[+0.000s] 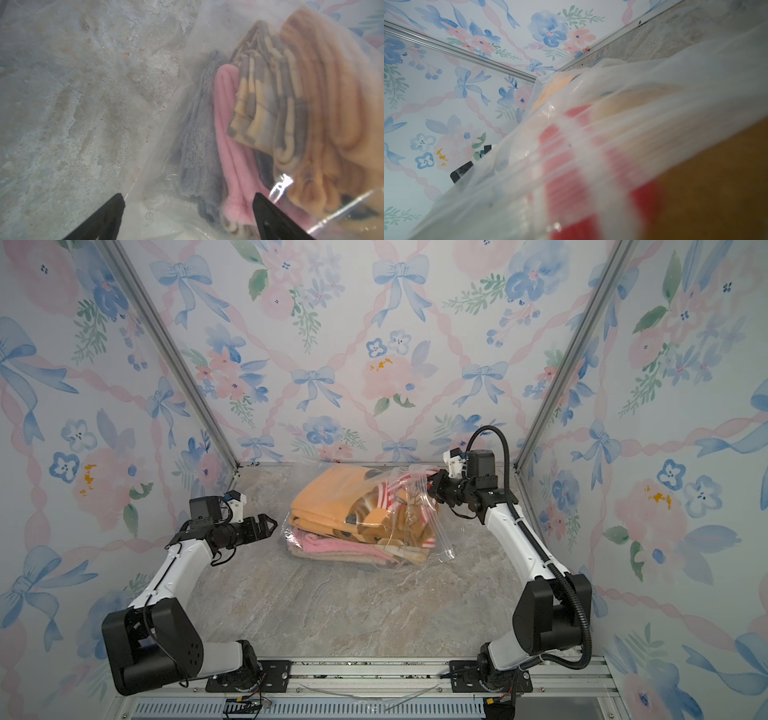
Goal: Take the blanket out of the vacuum bag
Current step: Take out the blanket from the vacuum bag.
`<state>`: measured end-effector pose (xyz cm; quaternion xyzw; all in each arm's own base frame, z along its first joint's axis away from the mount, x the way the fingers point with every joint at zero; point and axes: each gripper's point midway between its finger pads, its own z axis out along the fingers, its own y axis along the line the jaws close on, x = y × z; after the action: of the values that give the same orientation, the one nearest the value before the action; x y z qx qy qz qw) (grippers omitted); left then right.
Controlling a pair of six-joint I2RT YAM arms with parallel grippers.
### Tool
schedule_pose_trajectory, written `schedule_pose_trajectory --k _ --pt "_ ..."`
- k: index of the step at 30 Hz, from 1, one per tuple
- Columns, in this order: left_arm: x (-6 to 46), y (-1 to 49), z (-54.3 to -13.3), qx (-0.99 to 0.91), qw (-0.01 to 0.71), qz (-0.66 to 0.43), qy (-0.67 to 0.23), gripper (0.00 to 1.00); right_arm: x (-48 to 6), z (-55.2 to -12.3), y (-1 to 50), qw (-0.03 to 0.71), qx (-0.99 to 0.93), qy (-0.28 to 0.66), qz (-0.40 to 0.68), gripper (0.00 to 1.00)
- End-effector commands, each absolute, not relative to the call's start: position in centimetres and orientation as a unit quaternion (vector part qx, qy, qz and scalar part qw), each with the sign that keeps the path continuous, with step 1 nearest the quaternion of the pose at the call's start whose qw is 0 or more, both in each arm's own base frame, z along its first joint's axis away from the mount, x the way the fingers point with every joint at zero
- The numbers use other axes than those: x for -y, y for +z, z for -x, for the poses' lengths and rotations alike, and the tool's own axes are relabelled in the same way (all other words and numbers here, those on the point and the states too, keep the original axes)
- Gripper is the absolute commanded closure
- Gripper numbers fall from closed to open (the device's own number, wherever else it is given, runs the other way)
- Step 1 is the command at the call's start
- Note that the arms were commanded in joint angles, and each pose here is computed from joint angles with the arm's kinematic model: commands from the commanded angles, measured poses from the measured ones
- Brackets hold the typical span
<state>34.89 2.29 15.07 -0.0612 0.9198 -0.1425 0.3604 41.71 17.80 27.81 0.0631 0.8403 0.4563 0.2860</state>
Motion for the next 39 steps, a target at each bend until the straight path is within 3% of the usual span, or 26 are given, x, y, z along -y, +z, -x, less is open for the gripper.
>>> schedule_pose_trajectory --k 1,5,9,14,21,25,29,32,34,39 --pt "-3.2 17.4 -34.0 -0.898 0.435 -0.050 -0.042 0.02 -18.9 -42.4 31.0 0.313 -0.820 0.479 -0.027 1.00" --pt "-3.1 16.9 -33.9 -0.889 0.435 -0.141 -0.029 0.02 -19.3 -42.5 30.5 0.302 -0.819 0.488 -0.023 1.00" --pt "-2.5 13.7 -34.3 -0.906 0.367 -0.203 -0.061 0.02 -19.9 -42.4 30.4 0.294 -0.817 0.495 -0.017 1.00" --pt "-2.2 11.2 -34.2 -0.896 0.315 -0.311 -0.015 0.02 -20.1 -42.3 30.3 0.288 -0.819 0.496 -0.009 1.00" --pt "-1.0 9.3 -35.8 -0.894 0.288 -0.340 -0.041 0.05 -20.4 -42.2 29.5 0.285 -0.820 0.497 -0.012 1.00" --pt "-0.8 6.9 -35.3 -0.910 0.237 -0.332 -0.077 0.26 -20.5 -42.3 29.6 0.284 -0.820 0.496 -0.010 1.00" --pt "-0.2 6.9 -35.5 -0.910 0.235 -0.326 -0.102 0.50 -20.5 -42.4 30.0 0.288 -0.820 0.495 -0.009 1.00" --pt "-0.2 7.7 -36.0 -0.911 0.240 -0.317 -0.108 0.75 -20.5 -42.5 30.2 0.290 -0.819 0.495 -0.010 1.00" --pt "-0.9 8.2 -36.4 -0.919 0.244 -0.292 -0.105 1.00 -20.5 -42.5 30.3 0.291 -0.819 0.495 -0.010 1.00" --pt "-5.0 9.3 -37.6 -0.948 0.257 -0.169 -0.075 1.00 -20.1 -42.3 30.5 0.286 -0.822 0.493 -0.012 1.00"
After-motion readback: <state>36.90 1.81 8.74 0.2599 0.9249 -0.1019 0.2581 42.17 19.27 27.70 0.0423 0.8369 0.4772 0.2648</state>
